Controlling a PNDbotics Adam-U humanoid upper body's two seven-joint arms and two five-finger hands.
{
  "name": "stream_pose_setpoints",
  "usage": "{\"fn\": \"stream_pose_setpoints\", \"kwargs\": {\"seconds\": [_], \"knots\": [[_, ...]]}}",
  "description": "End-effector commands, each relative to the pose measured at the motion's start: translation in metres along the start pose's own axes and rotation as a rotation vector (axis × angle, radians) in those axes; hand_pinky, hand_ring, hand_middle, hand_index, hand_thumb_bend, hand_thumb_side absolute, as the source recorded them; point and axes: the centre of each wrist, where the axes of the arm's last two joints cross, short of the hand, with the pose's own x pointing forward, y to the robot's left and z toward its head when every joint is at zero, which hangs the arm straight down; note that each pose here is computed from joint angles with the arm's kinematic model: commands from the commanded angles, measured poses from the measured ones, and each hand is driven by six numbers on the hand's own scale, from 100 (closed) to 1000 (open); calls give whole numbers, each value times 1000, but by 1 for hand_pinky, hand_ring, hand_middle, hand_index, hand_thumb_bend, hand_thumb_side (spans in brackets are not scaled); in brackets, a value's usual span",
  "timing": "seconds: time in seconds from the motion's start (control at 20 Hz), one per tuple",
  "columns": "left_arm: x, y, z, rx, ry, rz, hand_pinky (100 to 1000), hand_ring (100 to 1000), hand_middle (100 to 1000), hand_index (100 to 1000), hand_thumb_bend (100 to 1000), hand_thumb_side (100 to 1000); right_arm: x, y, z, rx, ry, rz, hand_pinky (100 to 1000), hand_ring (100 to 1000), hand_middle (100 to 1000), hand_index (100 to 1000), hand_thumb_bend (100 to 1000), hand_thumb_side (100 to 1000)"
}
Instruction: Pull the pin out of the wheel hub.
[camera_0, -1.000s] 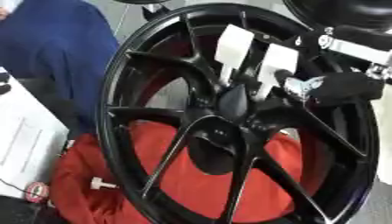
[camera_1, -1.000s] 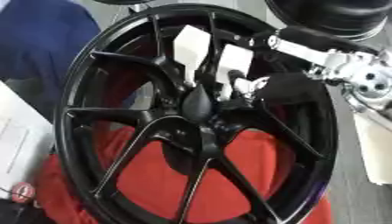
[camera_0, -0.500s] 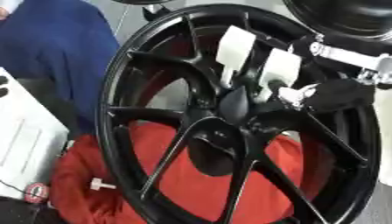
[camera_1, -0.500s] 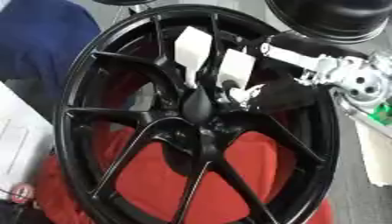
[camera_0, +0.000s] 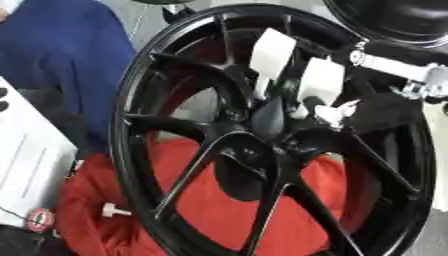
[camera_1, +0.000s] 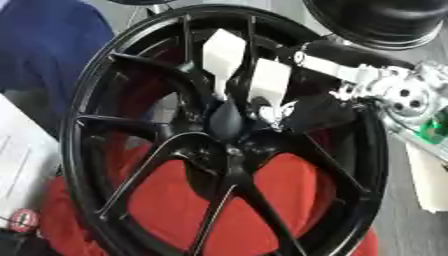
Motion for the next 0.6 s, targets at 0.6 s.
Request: {"fn": "stream_pose_setpoints", "kwargs": {"seconds": [0.6], "knots": [[5,4,-1,0,-13,-18,842,784,741,743,117,822,-8,-29,16,-234,-104,-165,735,699,432,537,100,450]]}}
